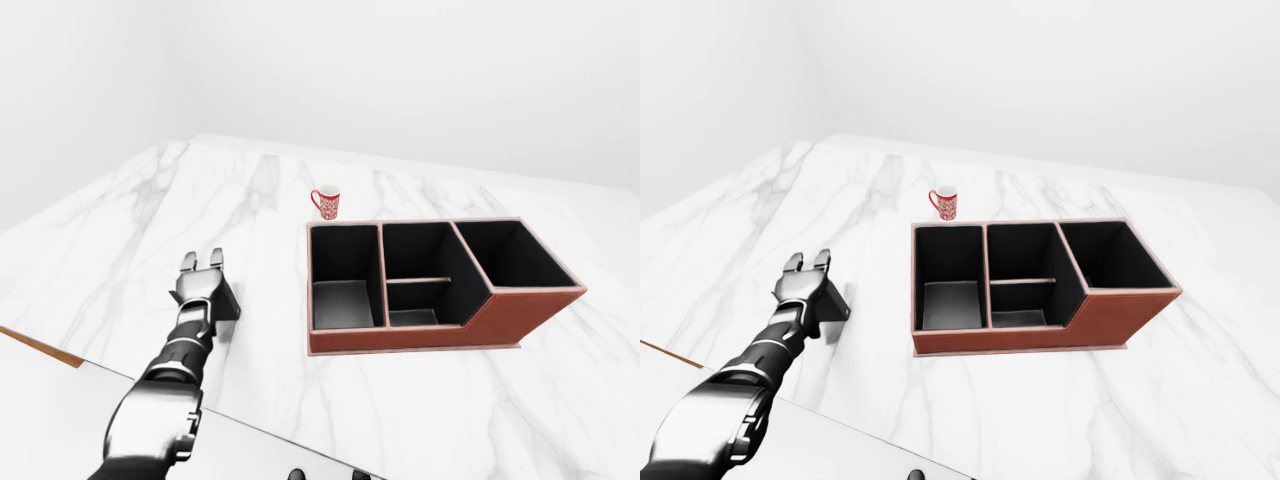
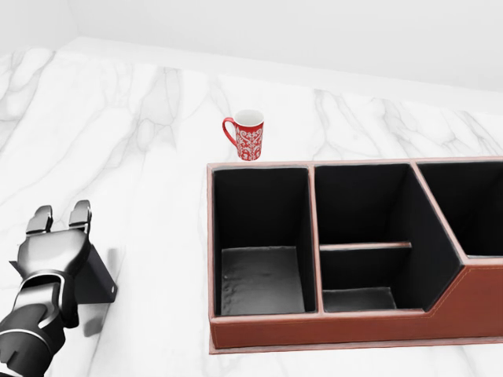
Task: Pick up the book and place it in the left compartment of the caddy.
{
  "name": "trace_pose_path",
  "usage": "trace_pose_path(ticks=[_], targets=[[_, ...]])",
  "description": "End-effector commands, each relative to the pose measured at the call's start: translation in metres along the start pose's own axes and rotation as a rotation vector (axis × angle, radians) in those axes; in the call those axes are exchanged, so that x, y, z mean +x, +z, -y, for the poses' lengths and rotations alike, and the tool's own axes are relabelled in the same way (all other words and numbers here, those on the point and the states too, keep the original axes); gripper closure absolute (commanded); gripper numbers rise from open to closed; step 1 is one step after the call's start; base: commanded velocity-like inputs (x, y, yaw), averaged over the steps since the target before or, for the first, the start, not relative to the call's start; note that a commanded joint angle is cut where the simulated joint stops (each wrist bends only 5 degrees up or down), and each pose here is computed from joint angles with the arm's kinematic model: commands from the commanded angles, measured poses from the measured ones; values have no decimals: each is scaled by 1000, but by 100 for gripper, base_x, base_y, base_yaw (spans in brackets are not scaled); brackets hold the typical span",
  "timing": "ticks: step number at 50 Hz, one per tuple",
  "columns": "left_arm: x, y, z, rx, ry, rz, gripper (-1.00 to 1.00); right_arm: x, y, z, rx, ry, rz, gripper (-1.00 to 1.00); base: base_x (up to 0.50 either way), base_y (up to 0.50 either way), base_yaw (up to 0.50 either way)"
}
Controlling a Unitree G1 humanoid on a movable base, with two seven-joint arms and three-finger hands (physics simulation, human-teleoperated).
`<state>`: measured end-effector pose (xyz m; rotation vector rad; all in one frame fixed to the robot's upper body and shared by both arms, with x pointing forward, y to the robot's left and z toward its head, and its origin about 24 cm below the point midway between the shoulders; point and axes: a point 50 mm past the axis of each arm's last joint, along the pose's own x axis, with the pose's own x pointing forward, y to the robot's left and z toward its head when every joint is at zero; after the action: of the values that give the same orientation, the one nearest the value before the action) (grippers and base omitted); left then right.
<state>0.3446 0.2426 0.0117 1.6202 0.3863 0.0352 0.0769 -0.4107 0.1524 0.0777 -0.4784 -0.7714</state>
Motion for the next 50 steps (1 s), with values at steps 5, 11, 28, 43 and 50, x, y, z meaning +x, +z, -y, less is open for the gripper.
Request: trace_pose_path(ticks=[5,11,28,43,50], targets=[[-11,-28,28,-62,-112,-102,-100,0,-2,0,0,-1,-9,-100,0,0,0],[-12,-35,28,-68,-109,-121,-100,0,0,0,-2,-2,-2,-100,0,0,0],[-17,-36,39,-48,-171,-118,100,1,-4,0,1,-2,-14,-100,0,0,0],[-17,-31,40,87,-166,-58,100,0,1,0,-2,-1,5,-100,0,0,0],[-15,-30,31,92,-51,-52,100,0,-1,0,-2,-1,-2,-100,0,0,0]])
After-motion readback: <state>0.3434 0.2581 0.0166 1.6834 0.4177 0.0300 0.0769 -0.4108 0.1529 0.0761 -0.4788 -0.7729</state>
